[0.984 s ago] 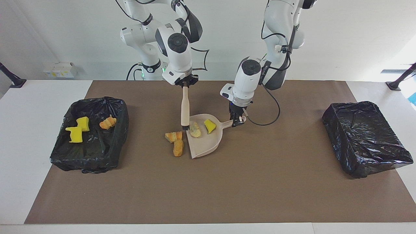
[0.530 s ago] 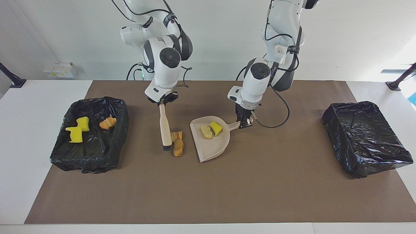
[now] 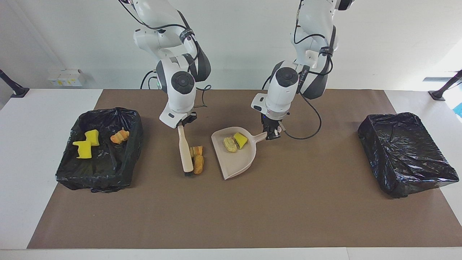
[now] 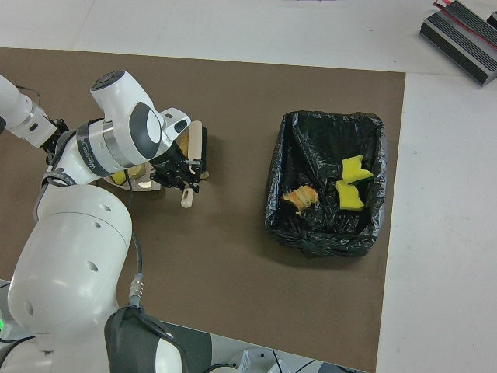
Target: Sweep and dump trash in bin
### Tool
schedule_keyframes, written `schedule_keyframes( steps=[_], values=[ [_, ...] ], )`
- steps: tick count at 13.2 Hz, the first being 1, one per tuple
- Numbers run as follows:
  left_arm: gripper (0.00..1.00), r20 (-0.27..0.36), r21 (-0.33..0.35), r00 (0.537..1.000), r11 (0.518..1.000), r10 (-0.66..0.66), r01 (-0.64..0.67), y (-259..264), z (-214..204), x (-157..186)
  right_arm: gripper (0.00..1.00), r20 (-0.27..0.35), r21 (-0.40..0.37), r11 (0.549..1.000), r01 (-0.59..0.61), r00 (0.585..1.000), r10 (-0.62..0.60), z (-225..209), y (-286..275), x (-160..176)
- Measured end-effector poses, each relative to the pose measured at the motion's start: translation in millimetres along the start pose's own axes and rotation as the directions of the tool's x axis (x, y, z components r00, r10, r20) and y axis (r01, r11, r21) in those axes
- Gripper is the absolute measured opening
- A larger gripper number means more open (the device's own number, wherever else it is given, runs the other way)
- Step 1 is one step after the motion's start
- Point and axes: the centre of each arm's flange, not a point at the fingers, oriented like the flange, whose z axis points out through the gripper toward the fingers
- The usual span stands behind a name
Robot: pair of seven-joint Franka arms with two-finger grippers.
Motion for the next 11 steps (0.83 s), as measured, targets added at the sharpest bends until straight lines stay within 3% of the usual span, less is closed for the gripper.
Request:
schedule_keyframes(
  steps=[5, 8, 11],
  values=[
    [0.33, 0.021, -0.005, 1.0, 1.0, 0.017, -0.017, 13, 11, 13, 0.27, 0.038, 0.246, 0.967, -0.066, 0.998, 0.059, 2, -35, -5],
    [0.33, 0.022, 0.003, 0.999, 1.0, 0.024, -0.024, 15, 18, 16, 0.27, 0.083, 0.38, 0.915, -0.139, 0.99, 0.116, -8, -68, -12],
    [0.33, -0.015, 0.039, 0.999, 0.998, 0.042, -0.041, 18, 26, 19, 0.27, 0.08, 0.421, 0.89, -0.175, 0.984, 0.156, -29, -94, -18]
  ],
)
